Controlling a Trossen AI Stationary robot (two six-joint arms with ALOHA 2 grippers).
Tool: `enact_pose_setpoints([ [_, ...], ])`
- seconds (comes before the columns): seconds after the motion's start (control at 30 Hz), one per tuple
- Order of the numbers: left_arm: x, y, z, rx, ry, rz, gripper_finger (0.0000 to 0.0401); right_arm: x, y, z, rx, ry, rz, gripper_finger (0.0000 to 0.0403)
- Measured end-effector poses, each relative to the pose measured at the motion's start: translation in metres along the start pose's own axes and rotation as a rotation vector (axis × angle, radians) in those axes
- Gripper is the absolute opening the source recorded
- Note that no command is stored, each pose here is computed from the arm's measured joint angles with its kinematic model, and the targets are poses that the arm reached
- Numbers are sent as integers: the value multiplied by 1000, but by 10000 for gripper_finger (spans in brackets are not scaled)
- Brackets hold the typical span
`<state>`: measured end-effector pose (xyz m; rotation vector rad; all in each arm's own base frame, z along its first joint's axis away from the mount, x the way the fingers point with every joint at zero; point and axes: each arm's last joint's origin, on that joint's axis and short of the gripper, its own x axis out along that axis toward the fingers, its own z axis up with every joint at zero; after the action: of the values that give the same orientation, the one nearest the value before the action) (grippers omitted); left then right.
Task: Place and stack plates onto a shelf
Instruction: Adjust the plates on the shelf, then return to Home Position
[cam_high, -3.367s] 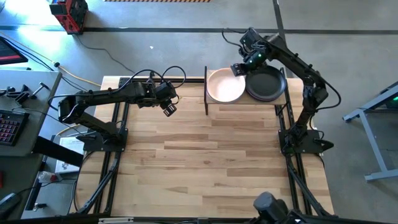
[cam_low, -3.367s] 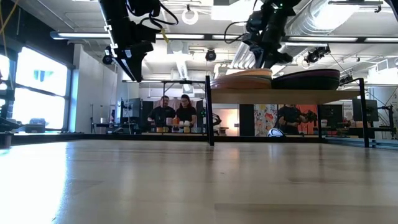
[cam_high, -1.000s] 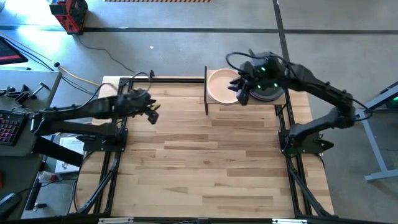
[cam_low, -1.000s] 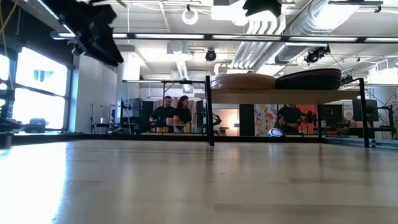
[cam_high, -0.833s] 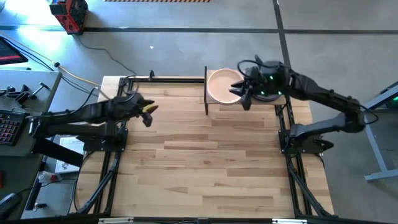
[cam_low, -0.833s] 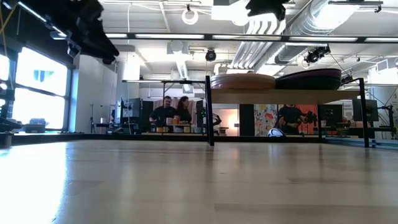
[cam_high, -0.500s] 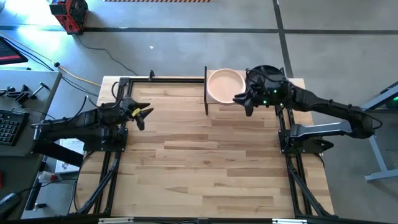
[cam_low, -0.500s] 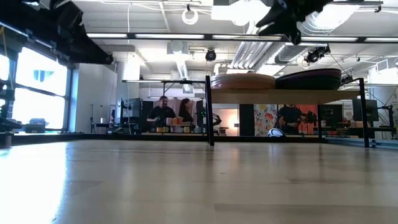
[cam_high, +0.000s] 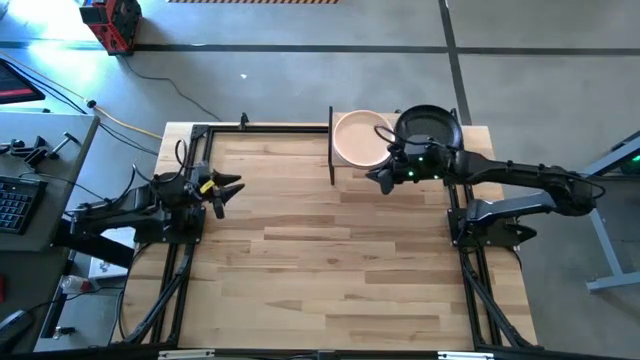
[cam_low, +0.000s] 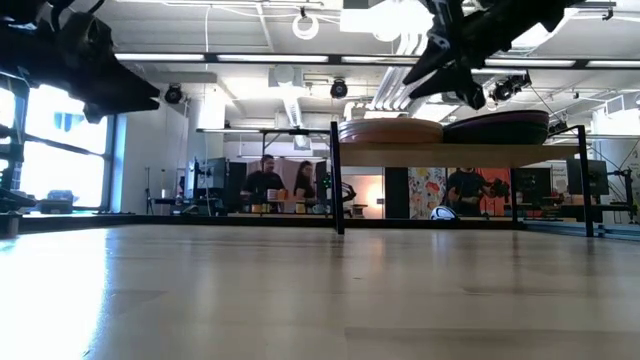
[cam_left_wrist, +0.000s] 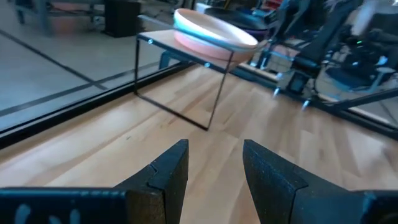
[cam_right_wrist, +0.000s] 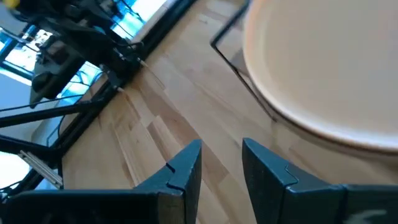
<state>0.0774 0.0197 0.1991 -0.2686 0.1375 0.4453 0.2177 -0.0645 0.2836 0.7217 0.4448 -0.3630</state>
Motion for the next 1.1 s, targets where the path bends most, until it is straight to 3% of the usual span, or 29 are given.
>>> enact_pose_setpoints([
  [0.37,-3,-3,0,-5,5,-131,142,26,-11,-5,50,34,-124,99],
  [0.7,-3,-3,0,-24,13,-147,142,26,-21,2,73,-14,-197,99],
  [0.97,-3,-3,-1,-23,19,-148,142,26,-23,5,79,-35,-191,99],
  [1.1,-3,-3,-1,-23,21,-136,142,25,-19,4,76,13,-111,99],
])
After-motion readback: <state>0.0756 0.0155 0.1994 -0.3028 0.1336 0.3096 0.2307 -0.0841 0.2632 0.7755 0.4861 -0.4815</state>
